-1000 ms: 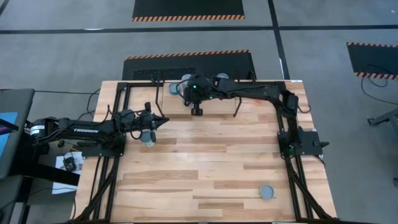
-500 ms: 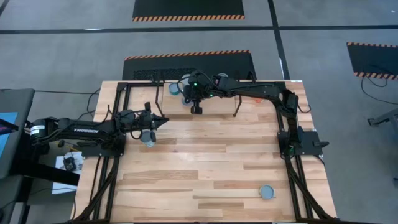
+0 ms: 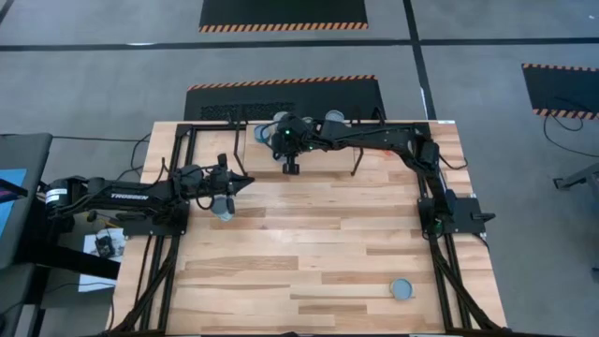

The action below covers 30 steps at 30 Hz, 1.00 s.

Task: Pick and place cans onto a shelf
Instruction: Put the canned cherries on the shelf

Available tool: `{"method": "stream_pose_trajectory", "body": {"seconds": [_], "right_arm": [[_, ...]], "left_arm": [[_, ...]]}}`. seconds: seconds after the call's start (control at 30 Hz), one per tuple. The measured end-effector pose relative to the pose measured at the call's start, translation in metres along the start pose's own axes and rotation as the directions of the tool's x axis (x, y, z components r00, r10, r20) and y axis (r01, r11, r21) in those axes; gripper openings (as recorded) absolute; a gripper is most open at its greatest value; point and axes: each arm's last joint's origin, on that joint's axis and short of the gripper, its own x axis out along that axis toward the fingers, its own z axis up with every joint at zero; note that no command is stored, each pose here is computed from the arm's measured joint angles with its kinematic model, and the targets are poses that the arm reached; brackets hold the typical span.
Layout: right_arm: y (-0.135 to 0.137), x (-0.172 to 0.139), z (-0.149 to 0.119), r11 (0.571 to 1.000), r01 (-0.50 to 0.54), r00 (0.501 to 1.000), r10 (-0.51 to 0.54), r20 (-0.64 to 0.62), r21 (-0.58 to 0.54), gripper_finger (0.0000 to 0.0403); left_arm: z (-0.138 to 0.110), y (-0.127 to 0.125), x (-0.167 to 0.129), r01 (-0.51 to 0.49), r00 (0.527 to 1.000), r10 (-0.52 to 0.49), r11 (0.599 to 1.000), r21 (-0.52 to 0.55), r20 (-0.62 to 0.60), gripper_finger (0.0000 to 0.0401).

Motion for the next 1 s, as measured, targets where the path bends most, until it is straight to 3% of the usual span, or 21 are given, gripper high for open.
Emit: {"method": "stream_pose_trajectory", "body": {"seconds": [0.57, 1.0], "right_arm": [[-0.0007, -0.0018, -0.0006, 1.0, 0.0, 1.0, 0.0, -0.007, 0.005, 0.0009], [-0.0024, -0.0013, 0.0004, 0.997, 0.073, 0.997, -0.072, -0.014, 0.032, 0.0103]], "left_arm": [[0.0001, -0.0001, 0.0, 0.0, 1.0, 0.0, 1.0, 0.0, 0.001, 0.0], [0.0001, -0.0001, 0.0, 0.0, 1.0, 0.0, 1.0, 0.0, 0.001, 0.0]]}}
